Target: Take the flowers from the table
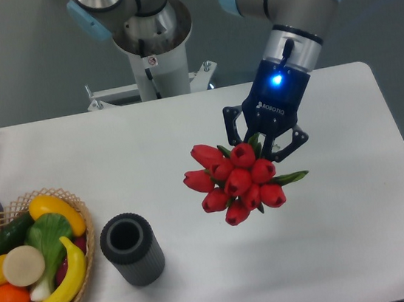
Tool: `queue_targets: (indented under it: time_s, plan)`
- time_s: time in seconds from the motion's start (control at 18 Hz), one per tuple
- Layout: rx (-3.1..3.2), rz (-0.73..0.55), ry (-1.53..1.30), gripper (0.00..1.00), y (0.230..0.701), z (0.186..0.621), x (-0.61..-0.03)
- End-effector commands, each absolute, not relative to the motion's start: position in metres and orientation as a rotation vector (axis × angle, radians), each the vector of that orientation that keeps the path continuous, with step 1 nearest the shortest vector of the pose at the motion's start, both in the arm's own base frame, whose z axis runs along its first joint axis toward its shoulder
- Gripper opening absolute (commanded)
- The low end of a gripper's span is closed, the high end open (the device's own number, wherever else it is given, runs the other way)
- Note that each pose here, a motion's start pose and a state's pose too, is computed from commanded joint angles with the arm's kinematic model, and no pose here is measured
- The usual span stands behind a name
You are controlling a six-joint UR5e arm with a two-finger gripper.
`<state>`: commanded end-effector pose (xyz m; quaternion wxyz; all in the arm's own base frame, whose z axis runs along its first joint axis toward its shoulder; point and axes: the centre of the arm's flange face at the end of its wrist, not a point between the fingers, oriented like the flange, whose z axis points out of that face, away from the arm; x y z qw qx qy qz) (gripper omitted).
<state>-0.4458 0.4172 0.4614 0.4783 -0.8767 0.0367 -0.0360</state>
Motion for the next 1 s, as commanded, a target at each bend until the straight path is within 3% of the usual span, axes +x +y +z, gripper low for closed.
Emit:
queue_targets:
  time_s: [1.0]
  plan:
    - [-2.14, -0.088, 0.083, 0.28, 0.4154, 0.4607, -0.4481]
